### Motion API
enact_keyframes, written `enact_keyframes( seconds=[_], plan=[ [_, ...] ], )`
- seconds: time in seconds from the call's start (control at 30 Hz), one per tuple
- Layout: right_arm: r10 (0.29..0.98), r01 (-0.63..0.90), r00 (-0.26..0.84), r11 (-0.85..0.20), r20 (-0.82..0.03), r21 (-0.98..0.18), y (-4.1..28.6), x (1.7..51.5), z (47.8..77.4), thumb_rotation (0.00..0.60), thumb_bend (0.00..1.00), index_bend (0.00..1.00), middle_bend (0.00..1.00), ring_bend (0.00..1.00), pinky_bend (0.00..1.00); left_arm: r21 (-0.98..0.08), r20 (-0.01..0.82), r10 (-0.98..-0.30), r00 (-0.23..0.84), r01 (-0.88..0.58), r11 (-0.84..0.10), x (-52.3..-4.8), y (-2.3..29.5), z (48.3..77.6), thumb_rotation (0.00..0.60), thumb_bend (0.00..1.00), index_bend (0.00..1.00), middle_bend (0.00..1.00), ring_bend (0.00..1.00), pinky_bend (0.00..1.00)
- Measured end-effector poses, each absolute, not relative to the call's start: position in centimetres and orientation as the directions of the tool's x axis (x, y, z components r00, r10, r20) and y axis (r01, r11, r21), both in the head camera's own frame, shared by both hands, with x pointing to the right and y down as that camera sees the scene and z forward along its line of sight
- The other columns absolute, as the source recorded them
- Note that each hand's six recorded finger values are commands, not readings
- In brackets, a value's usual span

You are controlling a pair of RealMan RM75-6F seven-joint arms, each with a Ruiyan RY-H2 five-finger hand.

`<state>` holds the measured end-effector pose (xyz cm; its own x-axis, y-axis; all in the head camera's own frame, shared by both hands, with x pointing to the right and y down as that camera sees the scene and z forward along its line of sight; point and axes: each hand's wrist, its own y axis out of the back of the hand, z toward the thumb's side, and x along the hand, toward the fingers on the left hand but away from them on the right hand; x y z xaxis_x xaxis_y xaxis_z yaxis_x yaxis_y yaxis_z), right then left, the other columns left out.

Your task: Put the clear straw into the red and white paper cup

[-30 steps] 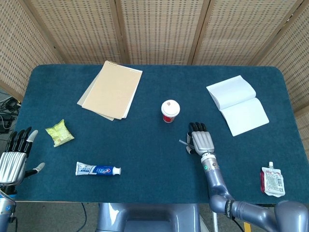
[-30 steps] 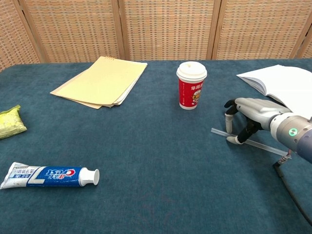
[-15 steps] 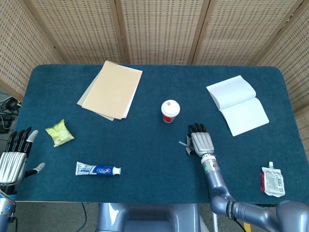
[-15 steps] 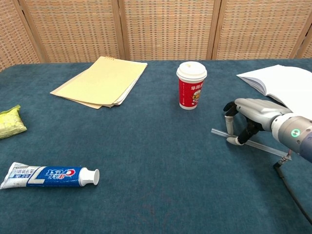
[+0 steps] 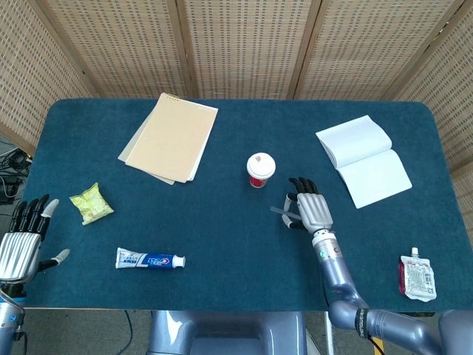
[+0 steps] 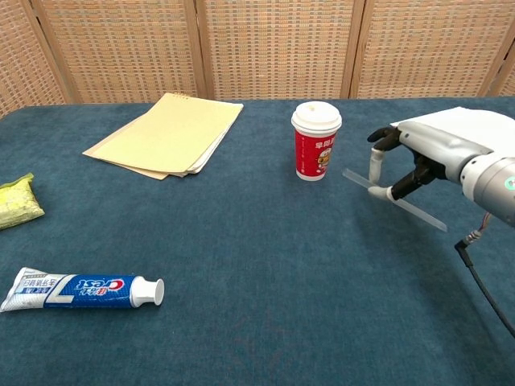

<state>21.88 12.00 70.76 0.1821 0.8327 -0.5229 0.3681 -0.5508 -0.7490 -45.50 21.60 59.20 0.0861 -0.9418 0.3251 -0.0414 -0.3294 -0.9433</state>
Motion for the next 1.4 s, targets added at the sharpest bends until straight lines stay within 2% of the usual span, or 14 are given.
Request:
enact_keyframes(
  seconds=[0.17,0.4,0.7,1.03,1.4],
  plan=[
    [0.87,0.511,0.184,-0.483,-0.458,-0.711,10.4,22.1,68.8,0.6,0.51,0.61,0.2,0.0,0.0,-0.94,0.333,-0.94,0.081,-0.049,-0.337,-45.6,21.5,59.4,0.6,0.07,0.0,0.0,0.0,0.0],
    [0.922,0.705,0.161,-0.357,-0.353,-0.612,6.5,22.7,64.5,0.6,0.51,0.61,0.2,0.0,0.0,-0.934,0.346,-0.935,0.078,-0.061,-0.351,-45.7,21.3,59.8,0.6,0.07,0.0,0.0,0.0,0.0],
    [0.953,0.772,0.121,-0.267,-0.279,-0.577,1.9,23.7,60.0,0.6,0.51,0.62,0.21,0.0,0.0,-0.922,0.375,-0.924,0.075,-0.072,-0.38,-45.8,21.0,60.8,0.6,0.07,0.0,0.0,0.0,0.0],
    [0.955,0.847,0.117,-0.239,-0.271,-0.476,-0.6,22.4,58.2,0.6,0.51,0.62,0.22,0.0,0.0,-0.918,0.384,-0.921,0.068,-0.081,-0.389,-46.1,20.7,61.4,0.6,0.07,0.0,0.0,0.0,0.0],
    [0.944,0.874,0.142,-0.26,-0.296,-0.41,-1.2,19.7,59.4,0.6,0.51,0.62,0.22,0.0,0.0,-0.915,0.391,-0.918,0.071,-0.076,-0.396,-46.0,20.7,61.6,0.6,0.07,0.0,0.0,0.0,0.0]
  ],
)
